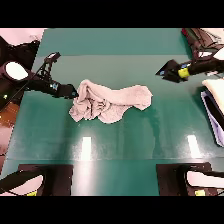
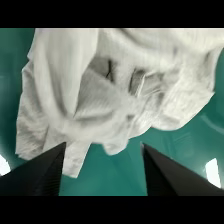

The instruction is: Fold the shirts.

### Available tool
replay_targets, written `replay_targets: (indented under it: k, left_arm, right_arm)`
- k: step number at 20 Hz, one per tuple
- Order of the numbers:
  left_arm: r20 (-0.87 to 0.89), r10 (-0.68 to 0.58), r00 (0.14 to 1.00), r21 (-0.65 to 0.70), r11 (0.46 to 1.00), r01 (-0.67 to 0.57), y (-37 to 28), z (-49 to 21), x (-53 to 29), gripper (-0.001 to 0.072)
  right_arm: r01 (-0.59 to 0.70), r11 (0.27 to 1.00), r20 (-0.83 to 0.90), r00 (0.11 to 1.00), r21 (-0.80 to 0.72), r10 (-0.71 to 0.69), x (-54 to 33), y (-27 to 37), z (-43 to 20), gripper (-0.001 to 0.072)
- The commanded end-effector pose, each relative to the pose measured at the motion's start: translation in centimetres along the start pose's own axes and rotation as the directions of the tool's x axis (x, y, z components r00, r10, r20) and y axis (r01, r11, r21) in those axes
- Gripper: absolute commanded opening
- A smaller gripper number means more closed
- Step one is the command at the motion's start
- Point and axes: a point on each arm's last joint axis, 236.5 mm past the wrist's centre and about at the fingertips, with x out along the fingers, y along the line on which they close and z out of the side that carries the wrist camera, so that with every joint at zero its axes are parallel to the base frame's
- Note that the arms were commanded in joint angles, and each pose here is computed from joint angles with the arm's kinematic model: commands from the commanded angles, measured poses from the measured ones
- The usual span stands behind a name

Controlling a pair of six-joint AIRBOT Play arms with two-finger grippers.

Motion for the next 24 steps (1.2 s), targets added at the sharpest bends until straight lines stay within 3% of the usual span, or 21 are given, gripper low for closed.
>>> replay_targets:
  k: [1,9,19,21,22,24]
  left_arm:
    - [-0.104,0.039,0.994,0.038,0.999,-0.036,1.5,-3.1,1.3,0.0545]
    - [-0.064,0.098,0.993,-0.019,0.995,-0.099,5.2,-6.5,6.6,0.0544]
    - [-0.137,0.029,0.990,-0.111,0.993,-0.045,4.7,-8.1,9.5,0.0524]
    - [-0.136,0.029,0.990,-0.109,0.993,-0.044,4.7,-8.1,9.5,0.0108]
    - [-0.136,0.029,0.990,-0.110,0.993,-0.044,4.7,-8.0,9.5,0.0024]
    - [-0.144,0.021,0.989,-0.106,0.994,-0.036,4.4,-8.0,9.2,0.0025]
  right_arm:
    - [0.012,1.000,0.064,0.998,0.000,-0.012,-4.1,-0.7,2.0,0.0509]
    - [0.019,1.000,0.104,0.994,-0.021,-0.017,-6.5,0.0,0.0,0.0509]
    - [0.027,0.998,0.014,1.000,0.053,-0.028,-4.3,-2.2,-4.5,0.0509]
    - [0.027,0.998,0.014,1.000,0.053,-0.028,-4.3,-2.2,-4.5,0.0509]
    - [0.026,0.998,0.013,1.000,0.053,-0.027,-4.3,-2.1,-4.5,0.0509]
    - [0.026,0.998,0.007,1.000,0.052,-0.027,-4.3,-2.1,-4.7,0.0509]
